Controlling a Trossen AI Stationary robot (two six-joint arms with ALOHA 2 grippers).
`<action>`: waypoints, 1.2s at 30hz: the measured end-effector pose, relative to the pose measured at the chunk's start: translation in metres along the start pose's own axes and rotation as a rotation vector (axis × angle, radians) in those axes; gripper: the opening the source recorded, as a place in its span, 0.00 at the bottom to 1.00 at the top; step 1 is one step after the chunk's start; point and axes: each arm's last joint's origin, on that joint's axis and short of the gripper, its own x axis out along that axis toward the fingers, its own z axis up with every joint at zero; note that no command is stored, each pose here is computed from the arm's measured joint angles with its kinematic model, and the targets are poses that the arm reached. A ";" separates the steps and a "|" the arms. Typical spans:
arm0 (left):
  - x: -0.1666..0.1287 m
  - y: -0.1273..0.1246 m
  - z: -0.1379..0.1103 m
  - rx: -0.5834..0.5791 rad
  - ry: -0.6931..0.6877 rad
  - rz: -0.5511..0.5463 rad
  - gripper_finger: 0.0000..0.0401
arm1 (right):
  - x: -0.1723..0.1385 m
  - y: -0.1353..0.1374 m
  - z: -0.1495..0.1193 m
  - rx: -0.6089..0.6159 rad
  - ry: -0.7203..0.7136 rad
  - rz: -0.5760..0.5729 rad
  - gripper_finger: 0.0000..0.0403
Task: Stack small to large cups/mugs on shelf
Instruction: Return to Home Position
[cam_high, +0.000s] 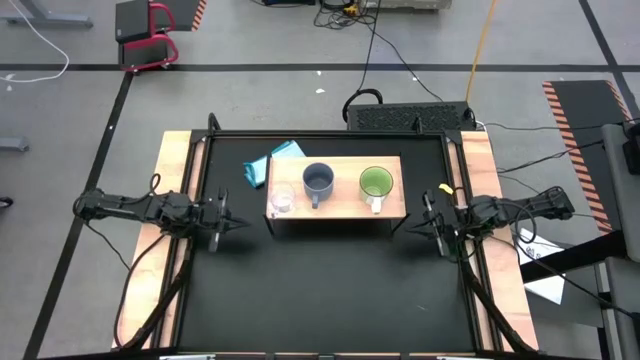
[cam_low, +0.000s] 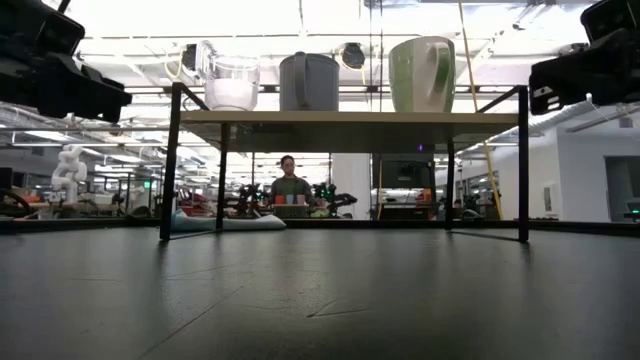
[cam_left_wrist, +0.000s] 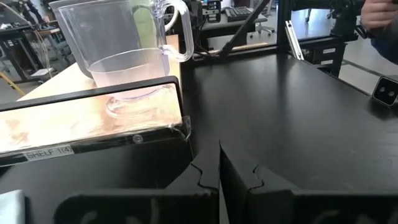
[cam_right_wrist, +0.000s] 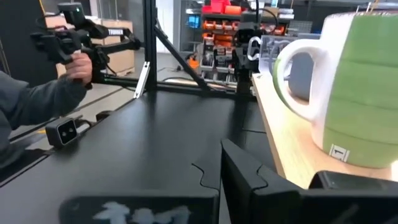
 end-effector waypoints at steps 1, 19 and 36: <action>0.000 0.000 0.000 0.000 0.000 0.001 0.02 | 0.000 0.000 -0.001 0.000 0.000 0.000 0.00; 0.000 0.002 0.000 0.025 0.008 0.071 0.06 | 0.001 0.000 0.001 0.001 -0.041 -0.005 0.00; 0.000 0.002 0.000 0.004 0.007 0.072 0.06 | 0.001 0.000 0.001 0.002 -0.042 -0.005 0.00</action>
